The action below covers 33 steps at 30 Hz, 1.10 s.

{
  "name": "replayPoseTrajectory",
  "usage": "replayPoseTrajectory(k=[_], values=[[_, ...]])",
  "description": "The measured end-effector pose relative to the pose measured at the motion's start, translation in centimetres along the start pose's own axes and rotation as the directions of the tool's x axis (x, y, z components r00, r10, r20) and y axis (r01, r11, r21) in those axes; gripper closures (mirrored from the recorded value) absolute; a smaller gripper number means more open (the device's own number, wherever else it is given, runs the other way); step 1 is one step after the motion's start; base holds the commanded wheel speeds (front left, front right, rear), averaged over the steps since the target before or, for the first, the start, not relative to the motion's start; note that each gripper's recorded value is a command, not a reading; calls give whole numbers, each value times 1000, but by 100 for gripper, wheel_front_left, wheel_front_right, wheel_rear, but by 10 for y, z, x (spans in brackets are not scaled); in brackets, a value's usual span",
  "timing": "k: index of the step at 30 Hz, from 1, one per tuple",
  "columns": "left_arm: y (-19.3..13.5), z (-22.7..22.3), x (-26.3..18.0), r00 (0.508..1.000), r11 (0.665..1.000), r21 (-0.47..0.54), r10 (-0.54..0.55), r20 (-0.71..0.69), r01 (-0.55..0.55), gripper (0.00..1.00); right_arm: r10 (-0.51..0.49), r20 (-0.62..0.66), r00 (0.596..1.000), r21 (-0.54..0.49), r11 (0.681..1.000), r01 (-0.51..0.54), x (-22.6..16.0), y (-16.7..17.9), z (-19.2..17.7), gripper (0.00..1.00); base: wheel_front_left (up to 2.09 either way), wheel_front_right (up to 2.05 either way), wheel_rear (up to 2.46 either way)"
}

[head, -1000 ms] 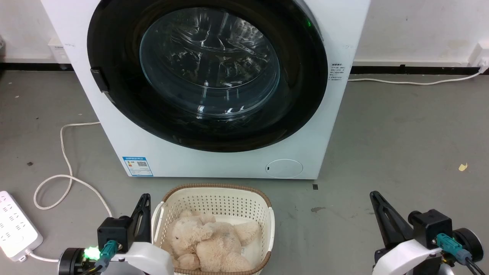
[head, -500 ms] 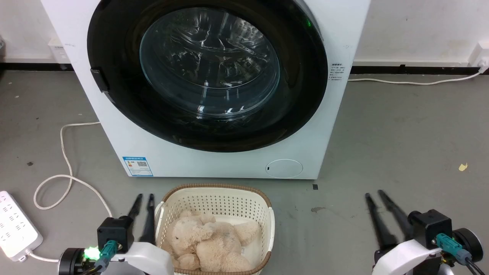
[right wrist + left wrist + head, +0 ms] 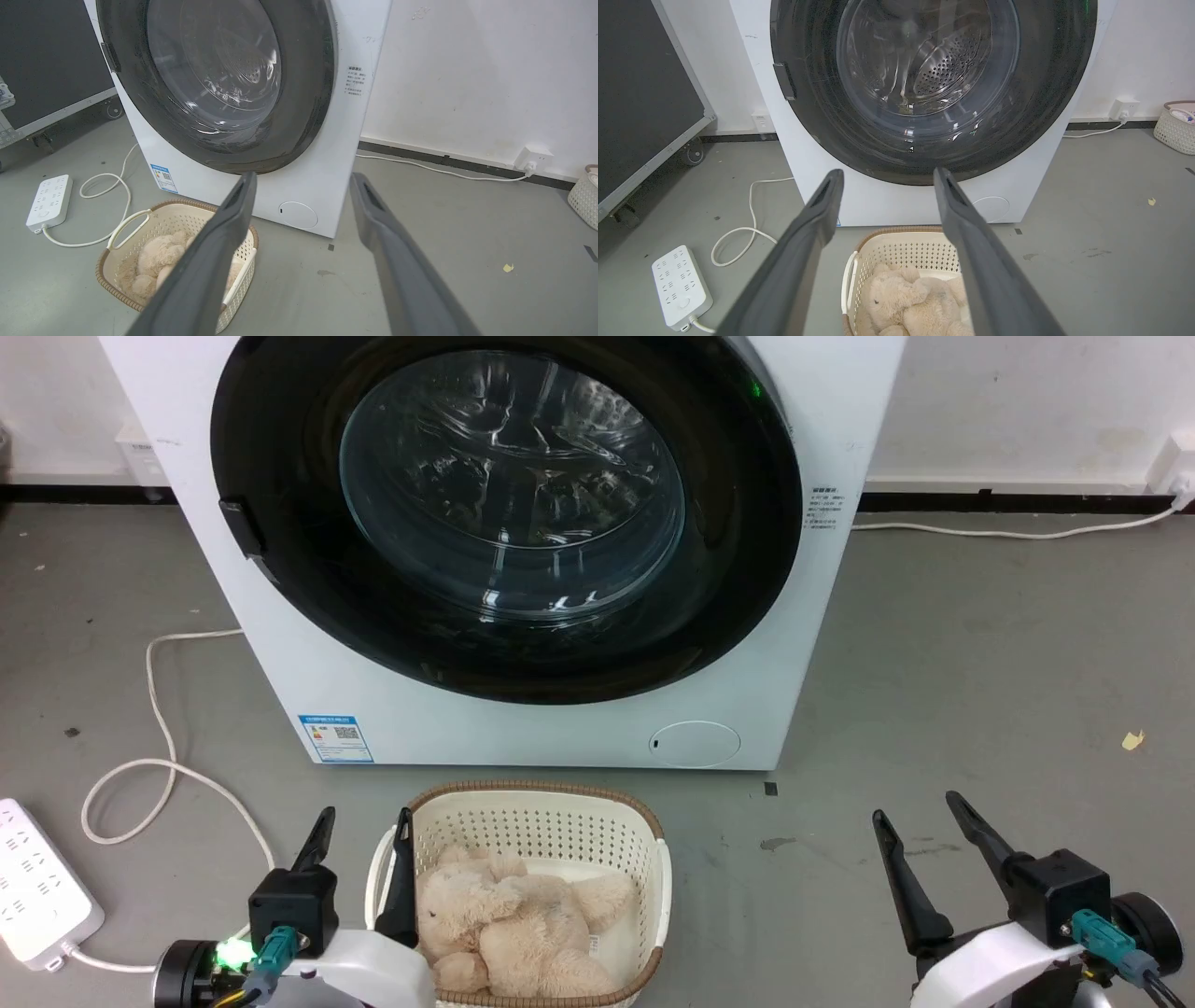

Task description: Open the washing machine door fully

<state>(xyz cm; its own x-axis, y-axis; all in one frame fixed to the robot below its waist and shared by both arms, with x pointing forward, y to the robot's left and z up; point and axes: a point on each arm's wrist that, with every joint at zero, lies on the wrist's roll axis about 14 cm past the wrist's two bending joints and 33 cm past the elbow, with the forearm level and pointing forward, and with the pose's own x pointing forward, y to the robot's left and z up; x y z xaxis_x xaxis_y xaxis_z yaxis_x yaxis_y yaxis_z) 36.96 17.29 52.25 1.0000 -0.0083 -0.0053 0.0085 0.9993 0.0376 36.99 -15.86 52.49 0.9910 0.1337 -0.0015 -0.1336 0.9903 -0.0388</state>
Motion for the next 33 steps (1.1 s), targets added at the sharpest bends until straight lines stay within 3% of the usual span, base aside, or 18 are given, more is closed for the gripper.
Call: replayPoseTrajectory(k=[19,20,21,22,23,30,33], values=[[-6,-14,9,1000,1000,-14,14,-18,-14,0,33,-10,999,-15,999,-34,16,-6,-12,0,0,0,0],[-6,-14,10,1000,1000,-18,15,-17,-15,0,36,-7,999,-16,999,-36,19,-7,-11,11,0,0,0],[-6,-14,11,1000,1000,-18,19,-17,-19,0,38,0,999,-16,999,-38,21,-8,-9,53,0,0,0],[-6,-14,12,1000,1000,-19,18,-17,-18,0,40,7,999,-16,999,-40,24,-8,-7,87,0,0,0],[-7,-14,12,1000,1000,-19,19,-15,-19,0,42,14,999,-17,999,-41,26,-10,-6,100,0,0,0],[-8,-15,17,1000,999,-30,28,-8,-28,0,46,54,997,20,999,-47,42,-18,5,100,0,0,0],[-10,-14,20,1000,999,-33,30,0,-30,0,45,87,995,91,994,-53,57,-23,17,100,0,0,0]])
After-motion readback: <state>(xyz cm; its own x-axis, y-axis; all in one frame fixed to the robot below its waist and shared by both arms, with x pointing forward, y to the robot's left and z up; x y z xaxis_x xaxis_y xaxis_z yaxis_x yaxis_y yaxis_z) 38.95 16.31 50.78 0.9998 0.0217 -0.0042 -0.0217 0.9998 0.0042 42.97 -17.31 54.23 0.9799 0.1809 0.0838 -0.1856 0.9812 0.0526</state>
